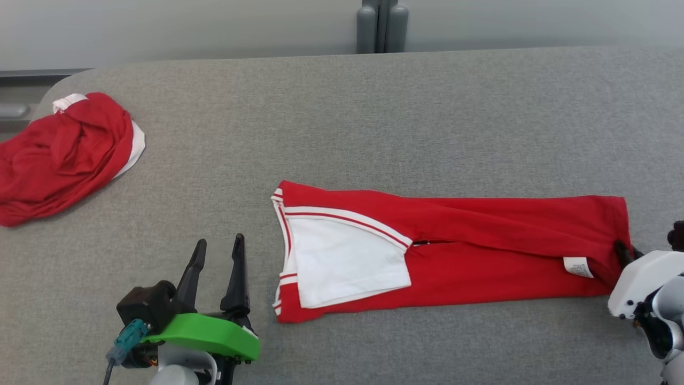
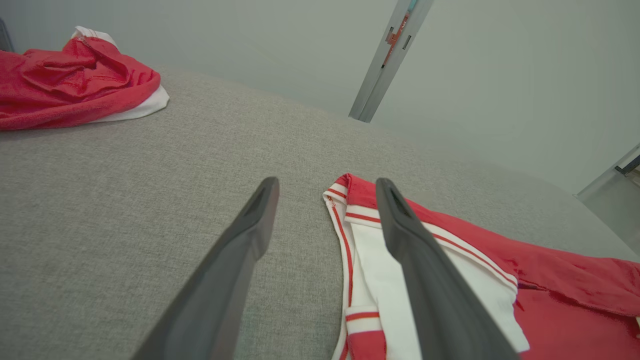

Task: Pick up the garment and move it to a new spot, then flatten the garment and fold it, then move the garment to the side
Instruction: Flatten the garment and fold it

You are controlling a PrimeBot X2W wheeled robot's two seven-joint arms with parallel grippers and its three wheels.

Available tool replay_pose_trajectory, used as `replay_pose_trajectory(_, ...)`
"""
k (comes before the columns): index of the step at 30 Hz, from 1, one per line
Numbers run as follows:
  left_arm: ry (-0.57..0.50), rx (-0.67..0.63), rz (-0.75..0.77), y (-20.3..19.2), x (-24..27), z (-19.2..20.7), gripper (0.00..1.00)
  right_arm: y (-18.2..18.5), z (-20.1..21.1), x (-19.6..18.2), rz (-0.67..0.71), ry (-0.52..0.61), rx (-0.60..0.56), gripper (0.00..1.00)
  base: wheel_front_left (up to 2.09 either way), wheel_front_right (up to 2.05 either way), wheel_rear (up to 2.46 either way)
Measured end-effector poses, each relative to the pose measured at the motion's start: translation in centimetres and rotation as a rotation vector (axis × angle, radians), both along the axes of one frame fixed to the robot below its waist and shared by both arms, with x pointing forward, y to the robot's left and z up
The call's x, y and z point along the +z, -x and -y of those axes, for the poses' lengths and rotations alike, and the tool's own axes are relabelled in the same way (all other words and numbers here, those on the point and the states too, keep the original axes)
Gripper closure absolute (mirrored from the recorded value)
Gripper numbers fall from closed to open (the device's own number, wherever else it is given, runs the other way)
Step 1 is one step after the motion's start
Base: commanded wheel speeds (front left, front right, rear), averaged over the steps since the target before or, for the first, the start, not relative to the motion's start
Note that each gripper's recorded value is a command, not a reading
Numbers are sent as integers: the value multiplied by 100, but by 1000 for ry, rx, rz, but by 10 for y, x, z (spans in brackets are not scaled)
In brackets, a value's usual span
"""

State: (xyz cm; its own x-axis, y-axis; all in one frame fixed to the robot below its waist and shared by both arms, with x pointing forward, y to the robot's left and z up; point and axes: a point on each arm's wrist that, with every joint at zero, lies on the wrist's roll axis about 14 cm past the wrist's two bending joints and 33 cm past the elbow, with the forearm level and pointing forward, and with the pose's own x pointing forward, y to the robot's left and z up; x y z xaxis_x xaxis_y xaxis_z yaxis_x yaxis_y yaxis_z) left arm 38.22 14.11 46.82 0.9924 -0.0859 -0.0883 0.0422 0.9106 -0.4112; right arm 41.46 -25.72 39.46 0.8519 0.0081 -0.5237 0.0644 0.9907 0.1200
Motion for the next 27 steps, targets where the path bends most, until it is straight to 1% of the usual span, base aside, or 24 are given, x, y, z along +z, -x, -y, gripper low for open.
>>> replay_pose_trajectory(6,-22,-38,5,-5,0,11,0,18,53,17,40,33,-130,100,0,0,0)
replay_pose_trajectory(9,-29,-61,8,-8,1,18,0,25,62,22,59,30,-165,100,0,0,0)
replay_pose_trajectory(12,-34,-78,12,-10,1,24,0,27,61,29,86,24,-170,100,0,0,0)
replay_pose_trajectory(16,-37,-87,24,-11,5,27,0,18,34,44,141,-19,-110,100,0,0,0)
replay_pose_trajectory(19,-39,-78,26,-9,6,24,0,9,5,56,183,-43,-34,100,0,0,0)
replay_pose_trajectory(24,-42,-49,24,-4,6,15,0,0,-68,78,239,-134,134,100,0,0,0)
replay_pose_trajectory(27,-40,-25,26,0,7,8,0,1,-111,87,253,-185,239,100,0,0,0)
